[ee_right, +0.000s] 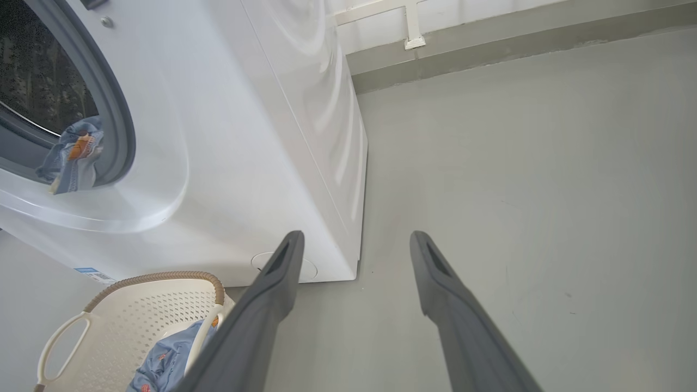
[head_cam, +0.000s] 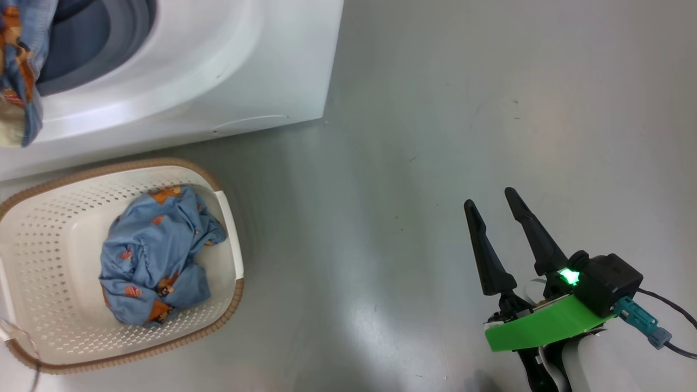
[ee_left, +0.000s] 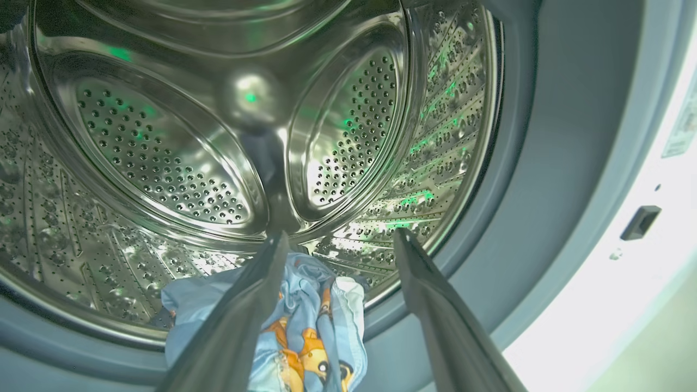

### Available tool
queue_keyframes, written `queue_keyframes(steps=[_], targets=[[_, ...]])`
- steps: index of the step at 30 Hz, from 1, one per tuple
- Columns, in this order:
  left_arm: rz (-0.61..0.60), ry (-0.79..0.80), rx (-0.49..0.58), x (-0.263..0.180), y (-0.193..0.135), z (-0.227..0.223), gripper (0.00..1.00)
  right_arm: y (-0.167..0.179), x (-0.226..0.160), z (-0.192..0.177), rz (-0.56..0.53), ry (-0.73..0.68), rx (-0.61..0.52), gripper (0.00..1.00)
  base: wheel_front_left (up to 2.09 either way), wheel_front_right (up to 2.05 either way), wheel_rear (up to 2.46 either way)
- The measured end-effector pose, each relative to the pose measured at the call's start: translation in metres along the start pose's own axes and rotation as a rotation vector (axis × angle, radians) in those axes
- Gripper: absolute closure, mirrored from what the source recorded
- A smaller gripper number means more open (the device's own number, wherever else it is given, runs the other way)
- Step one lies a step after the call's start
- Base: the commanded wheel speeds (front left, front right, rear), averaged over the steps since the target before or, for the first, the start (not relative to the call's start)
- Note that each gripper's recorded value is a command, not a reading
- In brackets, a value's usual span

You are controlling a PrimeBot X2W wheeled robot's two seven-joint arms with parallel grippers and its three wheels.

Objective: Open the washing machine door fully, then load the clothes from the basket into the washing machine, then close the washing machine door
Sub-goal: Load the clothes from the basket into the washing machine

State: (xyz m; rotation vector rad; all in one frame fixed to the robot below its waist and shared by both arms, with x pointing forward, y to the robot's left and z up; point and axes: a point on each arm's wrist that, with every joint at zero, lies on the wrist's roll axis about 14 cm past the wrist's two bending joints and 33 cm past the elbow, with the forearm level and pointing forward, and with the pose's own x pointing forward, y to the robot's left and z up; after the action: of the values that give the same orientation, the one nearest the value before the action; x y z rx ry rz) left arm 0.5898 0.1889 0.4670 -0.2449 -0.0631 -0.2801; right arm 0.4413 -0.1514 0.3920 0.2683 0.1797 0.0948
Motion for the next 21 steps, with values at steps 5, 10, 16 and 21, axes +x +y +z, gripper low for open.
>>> queue_keyframes(steps=[5,10,16,21], targets=[[0.017,-0.008,-0.001,-0.020,-0.004,0.001,0.00,0.003,0.001,0.001,0.007,-0.004,0.002,0.00,0.00,0.00,0.00],[0.053,-0.010,0.005,-0.039,0.001,0.002,0.00,0.005,0.001,0.002,0.016,-0.006,0.001,0.00,0.00,0.00,0.00],[0.079,0.013,0.024,-0.058,0.002,-0.006,0.00,0.006,0.001,0.002,0.017,-0.005,0.001,0.00,0.00,0.00,0.00],[0.107,0.067,0.033,-0.076,0.007,-0.022,0.00,0.005,0.002,0.001,0.017,-0.003,0.001,0.00,0.00,0.00,0.00]])
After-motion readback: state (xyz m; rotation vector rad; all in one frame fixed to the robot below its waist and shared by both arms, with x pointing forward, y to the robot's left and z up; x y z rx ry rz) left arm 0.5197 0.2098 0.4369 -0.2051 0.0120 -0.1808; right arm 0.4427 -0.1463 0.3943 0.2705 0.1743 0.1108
